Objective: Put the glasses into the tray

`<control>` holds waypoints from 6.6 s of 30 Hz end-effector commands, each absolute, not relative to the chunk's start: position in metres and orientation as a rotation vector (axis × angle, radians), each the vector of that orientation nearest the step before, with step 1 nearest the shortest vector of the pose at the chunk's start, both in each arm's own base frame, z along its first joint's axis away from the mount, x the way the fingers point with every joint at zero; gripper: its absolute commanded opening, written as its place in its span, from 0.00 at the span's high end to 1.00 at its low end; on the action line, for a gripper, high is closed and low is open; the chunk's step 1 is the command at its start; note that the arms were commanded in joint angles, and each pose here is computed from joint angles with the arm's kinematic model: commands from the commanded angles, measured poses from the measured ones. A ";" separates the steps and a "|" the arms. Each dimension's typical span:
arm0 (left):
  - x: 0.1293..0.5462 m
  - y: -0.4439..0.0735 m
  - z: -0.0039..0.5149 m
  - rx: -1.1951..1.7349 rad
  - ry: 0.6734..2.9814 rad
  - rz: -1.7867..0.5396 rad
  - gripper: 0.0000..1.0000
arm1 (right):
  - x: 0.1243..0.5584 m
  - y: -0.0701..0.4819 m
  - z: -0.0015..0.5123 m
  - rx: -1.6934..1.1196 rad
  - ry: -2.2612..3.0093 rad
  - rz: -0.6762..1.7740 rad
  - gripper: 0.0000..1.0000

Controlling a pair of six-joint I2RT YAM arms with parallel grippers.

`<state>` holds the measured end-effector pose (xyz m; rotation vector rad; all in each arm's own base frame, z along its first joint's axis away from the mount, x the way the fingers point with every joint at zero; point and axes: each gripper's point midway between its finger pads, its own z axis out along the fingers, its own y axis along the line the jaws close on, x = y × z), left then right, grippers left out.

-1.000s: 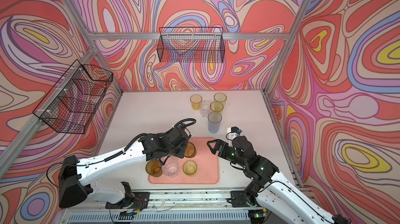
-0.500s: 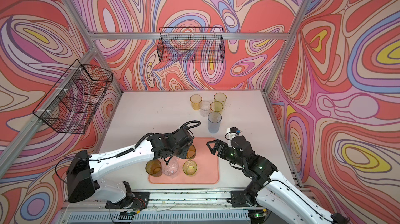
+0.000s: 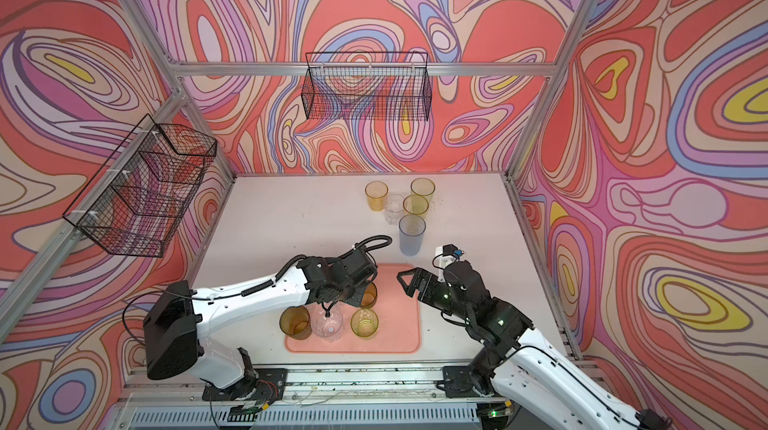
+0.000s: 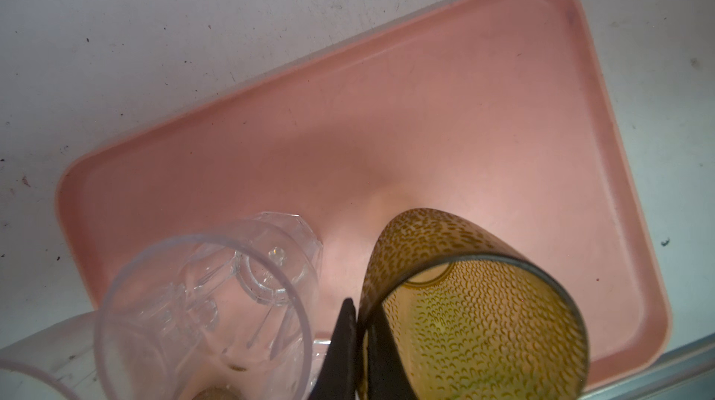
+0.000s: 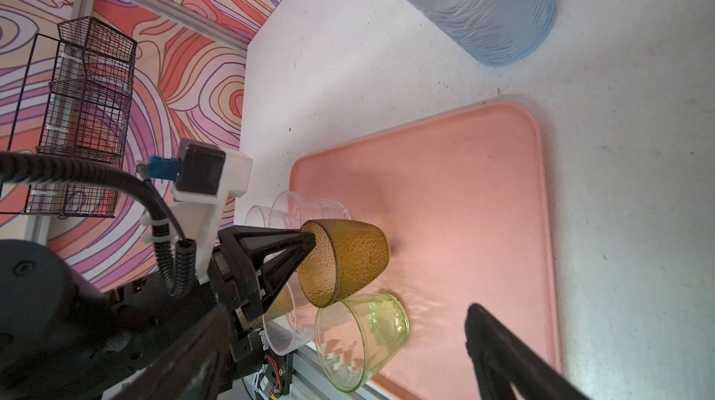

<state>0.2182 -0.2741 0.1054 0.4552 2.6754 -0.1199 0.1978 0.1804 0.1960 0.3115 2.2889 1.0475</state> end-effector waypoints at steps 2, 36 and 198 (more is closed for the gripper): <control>0.224 -0.280 0.109 0.437 2.655 -0.102 1.00 | 0.197 0.175 0.187 0.335 2.308 1.016 0.03; 0.232 -0.281 0.110 0.473 2.634 -0.040 0.79 | 0.203 0.176 0.177 0.336 2.337 0.967 0.03; 0.234 -0.165 0.213 0.153 2.267 -0.312 0.00 | 0.579 0.303 0.101 -0.414 2.363 0.125 0.84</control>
